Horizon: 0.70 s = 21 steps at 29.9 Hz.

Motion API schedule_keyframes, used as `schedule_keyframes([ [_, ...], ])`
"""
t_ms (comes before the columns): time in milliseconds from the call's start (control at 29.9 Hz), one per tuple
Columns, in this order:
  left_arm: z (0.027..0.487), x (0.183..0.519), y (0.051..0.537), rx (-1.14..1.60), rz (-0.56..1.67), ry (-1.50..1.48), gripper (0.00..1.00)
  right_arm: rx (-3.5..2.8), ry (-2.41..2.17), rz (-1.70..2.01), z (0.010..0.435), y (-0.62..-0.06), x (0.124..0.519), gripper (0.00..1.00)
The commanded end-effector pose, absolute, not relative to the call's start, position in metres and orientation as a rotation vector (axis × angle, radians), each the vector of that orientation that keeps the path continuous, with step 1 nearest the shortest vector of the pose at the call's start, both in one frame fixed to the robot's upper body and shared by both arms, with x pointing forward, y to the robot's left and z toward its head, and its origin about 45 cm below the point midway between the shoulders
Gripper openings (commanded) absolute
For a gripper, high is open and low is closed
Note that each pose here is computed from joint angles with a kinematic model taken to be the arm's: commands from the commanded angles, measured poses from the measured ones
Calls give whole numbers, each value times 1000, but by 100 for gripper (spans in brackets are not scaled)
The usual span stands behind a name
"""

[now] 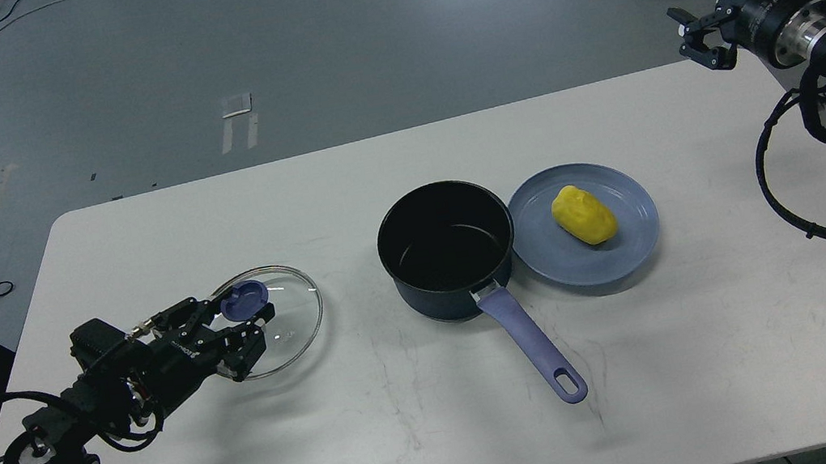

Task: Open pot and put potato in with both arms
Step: 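Lift the glass lid off the pot with the left gripper, set it nearer the robot, then open the left gripper and raise it away from the lid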

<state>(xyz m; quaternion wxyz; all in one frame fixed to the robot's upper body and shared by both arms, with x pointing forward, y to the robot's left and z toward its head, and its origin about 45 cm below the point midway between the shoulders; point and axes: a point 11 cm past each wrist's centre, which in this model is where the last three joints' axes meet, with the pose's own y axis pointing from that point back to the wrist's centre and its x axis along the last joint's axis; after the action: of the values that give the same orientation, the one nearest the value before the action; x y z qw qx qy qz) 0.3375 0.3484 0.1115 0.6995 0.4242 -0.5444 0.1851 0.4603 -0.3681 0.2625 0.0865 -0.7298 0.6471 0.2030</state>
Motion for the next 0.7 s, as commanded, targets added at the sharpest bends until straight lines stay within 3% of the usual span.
schedule_keyframes([
  [0, 98, 341, 343, 965, 414, -1201, 33, -2172, 1941, 595, 264, -373, 459, 100],
  [167, 91, 340, 340, 969, 412, -1192, 40, -2172, 1950, 589, 265, -377, 458, 100],
  [267, 91, 341, 339, 967, 417, -1191, 89, -2171, 1954, 586, 266, -379, 458, 100],
  [301, 92, 341, 339, 964, 427, -1185, 99, -2170, 1955, 584, 266, -379, 458, 100],
  [535, 100, 351, 325, 908, 531, -1135, 99, -2172, 1953, 581, 266, -380, 458, 100],
  [668, 127, 363, 325, 851, 631, -1111, 99, -2176, 1948, 576, 268, -379, 459, 100],
])
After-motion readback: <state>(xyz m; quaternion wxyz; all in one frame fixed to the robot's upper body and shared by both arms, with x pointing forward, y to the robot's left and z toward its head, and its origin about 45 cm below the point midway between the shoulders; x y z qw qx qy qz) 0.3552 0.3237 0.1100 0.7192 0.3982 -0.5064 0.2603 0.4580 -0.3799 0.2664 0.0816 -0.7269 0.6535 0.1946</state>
